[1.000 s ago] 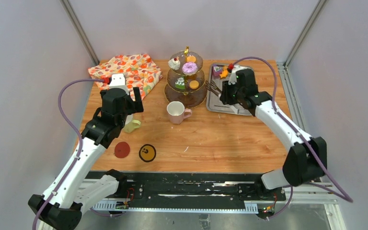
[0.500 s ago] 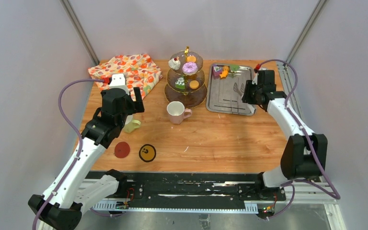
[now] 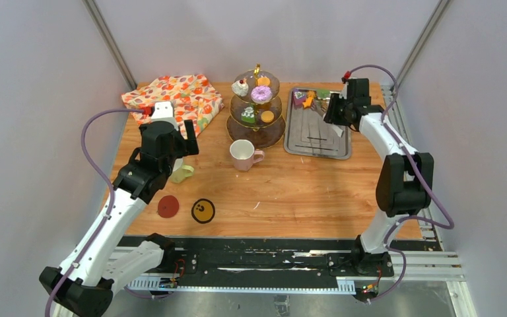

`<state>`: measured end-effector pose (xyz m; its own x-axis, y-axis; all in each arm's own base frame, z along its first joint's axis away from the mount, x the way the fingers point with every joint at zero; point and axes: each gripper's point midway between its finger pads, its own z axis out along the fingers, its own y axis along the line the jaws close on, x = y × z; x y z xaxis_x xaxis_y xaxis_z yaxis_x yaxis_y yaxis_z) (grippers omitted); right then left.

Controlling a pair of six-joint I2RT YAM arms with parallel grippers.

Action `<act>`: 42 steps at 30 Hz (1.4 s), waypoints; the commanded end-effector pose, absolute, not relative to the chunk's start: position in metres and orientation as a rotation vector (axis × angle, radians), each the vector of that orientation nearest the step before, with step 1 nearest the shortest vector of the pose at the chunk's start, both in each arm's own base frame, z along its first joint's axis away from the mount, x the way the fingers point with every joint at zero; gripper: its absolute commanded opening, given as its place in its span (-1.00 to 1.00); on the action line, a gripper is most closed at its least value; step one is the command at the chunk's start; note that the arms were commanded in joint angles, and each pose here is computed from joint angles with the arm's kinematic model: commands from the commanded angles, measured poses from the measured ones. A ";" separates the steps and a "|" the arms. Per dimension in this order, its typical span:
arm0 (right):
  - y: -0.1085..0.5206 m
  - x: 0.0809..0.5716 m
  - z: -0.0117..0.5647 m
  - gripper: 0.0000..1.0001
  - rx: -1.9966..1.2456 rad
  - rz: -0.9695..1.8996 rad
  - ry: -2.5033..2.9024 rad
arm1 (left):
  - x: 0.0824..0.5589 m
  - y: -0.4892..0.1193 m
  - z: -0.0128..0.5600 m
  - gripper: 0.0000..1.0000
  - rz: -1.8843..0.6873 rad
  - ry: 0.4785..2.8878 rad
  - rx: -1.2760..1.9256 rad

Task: Serve the afternoon tea

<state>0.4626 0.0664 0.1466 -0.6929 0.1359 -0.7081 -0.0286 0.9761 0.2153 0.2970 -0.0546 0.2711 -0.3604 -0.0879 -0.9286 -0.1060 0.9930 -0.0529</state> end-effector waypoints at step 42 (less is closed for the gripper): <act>0.124 0.537 0.137 -0.42 -0.355 0.222 2.291 | 0.310 -0.052 0.272 0.89 0.080 1.936 -0.131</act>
<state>0.5375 0.1181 0.1249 -0.6826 -0.1713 -0.7104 -0.3068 0.9495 0.0658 0.3045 -0.0530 0.2568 -0.4037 -0.0442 -0.9138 -0.1179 0.9930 0.0040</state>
